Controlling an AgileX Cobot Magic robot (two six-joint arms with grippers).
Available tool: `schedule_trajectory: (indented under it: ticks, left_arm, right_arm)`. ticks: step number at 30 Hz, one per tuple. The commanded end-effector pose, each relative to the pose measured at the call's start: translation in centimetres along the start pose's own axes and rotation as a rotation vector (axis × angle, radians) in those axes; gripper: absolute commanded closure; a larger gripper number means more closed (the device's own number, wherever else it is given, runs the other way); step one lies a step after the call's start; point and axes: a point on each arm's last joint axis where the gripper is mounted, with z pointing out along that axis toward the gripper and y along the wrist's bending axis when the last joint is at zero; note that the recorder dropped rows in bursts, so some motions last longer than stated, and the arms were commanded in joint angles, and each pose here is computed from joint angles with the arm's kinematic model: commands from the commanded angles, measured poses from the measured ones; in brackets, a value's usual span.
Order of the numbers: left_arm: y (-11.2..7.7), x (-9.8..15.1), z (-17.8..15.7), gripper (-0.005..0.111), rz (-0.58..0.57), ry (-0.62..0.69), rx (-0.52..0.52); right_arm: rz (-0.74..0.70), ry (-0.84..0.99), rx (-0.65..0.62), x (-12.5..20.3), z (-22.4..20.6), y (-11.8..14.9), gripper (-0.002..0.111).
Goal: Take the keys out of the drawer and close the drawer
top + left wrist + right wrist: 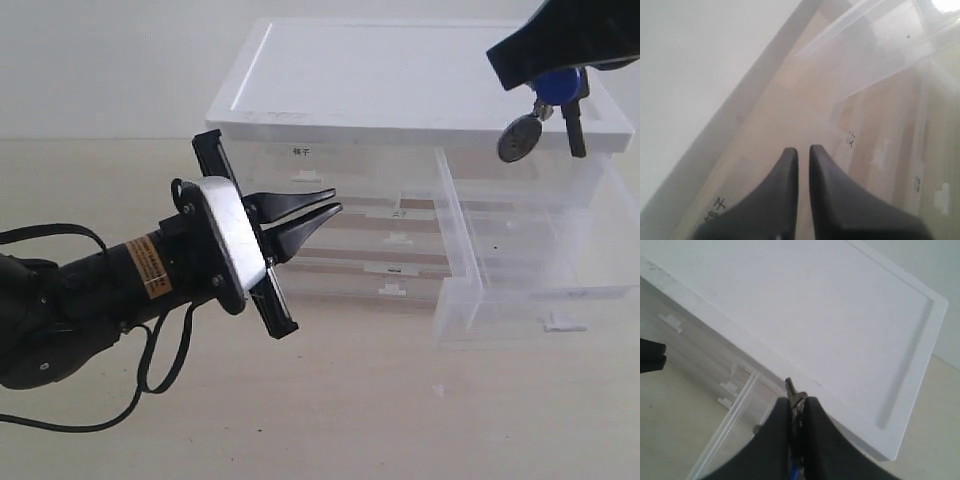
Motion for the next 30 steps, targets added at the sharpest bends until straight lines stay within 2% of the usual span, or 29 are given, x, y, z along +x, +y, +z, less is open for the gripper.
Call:
schedule_trajectory:
  ticks: [1,6,9,12,15,24,27,30]
  left_arm:
    - [0.6,-2.0,-1.0,0.102,0.06,-0.072,0.013]
    - [2.4,-4.6,-2.8,0.102,0.095,-0.117,-0.05]
    - [3.7,-6.1,-4.1,0.102,0.062,-0.136,-0.115]
    - [5.2,-7.6,-5.6,0.102,-0.028,-0.151,-0.206]
    - [6.8,-8.6,-7.4,0.102,-0.138,-0.146,-0.337]
    - [10.9,-9.8,-13.5,0.102,-0.375,-0.093,-0.815]
    - [11.6,-10.2,-14.7,0.102,-0.412,-0.103,-0.889]
    - [11.7,-10.4,-14.9,0.102,-0.415,-0.101,-0.884]
  right_arm:
    - [-0.009,-0.021,-0.01,-0.2,-0.5,-0.1,0.108]
    - [-0.047,-0.066,-0.047,-0.6,-0.8,0.9,0.108]
    - [-0.085,-0.132,-0.106,-1.2,-1.2,2.4,0.108]
    - [-0.092,-0.197,-0.151,-1.9,-1.3,3.6,0.108]
    - [-0.094,-0.183,-0.169,-2.1,-0.1,4.4,0.108]
    - [-0.169,-0.073,-0.182,-2.1,6.1,7.4,0.108]
    - [-0.168,-0.076,-0.196,-2.2,7.7,8.3,0.108]
    - [-0.184,-0.007,-0.202,-1.5,10.2,9.5,0.108]
